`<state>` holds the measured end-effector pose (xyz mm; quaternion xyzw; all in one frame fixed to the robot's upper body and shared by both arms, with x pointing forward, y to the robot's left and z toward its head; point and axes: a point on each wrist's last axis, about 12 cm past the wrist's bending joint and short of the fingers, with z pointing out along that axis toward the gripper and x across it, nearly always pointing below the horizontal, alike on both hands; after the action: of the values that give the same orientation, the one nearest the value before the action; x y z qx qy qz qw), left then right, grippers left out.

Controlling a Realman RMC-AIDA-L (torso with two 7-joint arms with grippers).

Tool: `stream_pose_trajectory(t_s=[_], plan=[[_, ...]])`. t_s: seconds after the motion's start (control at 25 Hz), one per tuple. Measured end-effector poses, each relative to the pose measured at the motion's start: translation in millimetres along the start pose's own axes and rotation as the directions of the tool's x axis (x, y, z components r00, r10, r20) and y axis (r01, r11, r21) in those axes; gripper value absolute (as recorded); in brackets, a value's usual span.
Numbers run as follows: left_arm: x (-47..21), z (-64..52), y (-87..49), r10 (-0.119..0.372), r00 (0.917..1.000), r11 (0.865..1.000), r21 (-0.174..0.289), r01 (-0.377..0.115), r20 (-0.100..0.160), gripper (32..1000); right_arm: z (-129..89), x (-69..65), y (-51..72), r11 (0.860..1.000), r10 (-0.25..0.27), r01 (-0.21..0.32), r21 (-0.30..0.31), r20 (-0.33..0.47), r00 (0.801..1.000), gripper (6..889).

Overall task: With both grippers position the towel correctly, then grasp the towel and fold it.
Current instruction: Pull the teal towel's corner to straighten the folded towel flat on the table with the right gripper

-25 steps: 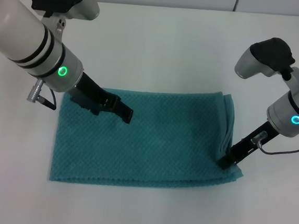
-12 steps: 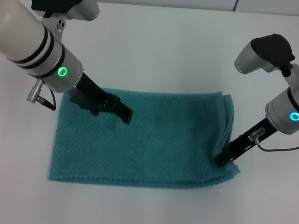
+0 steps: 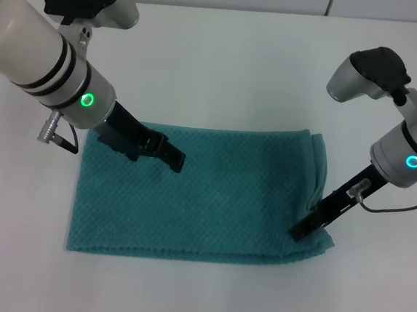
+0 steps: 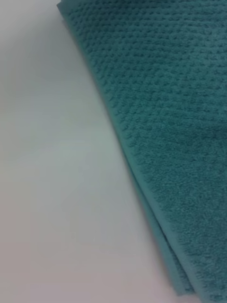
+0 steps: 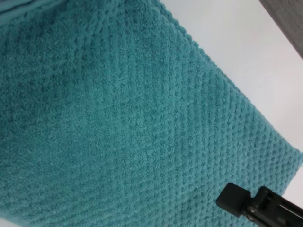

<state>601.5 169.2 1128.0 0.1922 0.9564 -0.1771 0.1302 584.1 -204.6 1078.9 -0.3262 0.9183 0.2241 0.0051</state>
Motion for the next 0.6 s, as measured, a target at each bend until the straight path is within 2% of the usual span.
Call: stream_pose_trajectory(t_s=[0.08,0.52,0.6], plan=[[-0.1,-0.1,0.0,0.0,1.0,1.0,0.0,0.0,0.0,876,-1.5,-0.6,0.9,1.0,-0.004,0.004,-0.003,-0.002,1.0,495],[0.4,0.1,0.3,-0.001,1.0,1.0,0.0,0.001,0.0,871,-4.2,-1.9,2.3,1.0,-0.01,0.01,-0.007,-0.003,1.0,738],[0.4,0.1,0.3,-0.001,1.0,1.0,0.0,0.001,0.0,870,-4.2,-1.9,2.3,1.0,-0.01,0.01,-0.007,-0.002,1.0,831]])
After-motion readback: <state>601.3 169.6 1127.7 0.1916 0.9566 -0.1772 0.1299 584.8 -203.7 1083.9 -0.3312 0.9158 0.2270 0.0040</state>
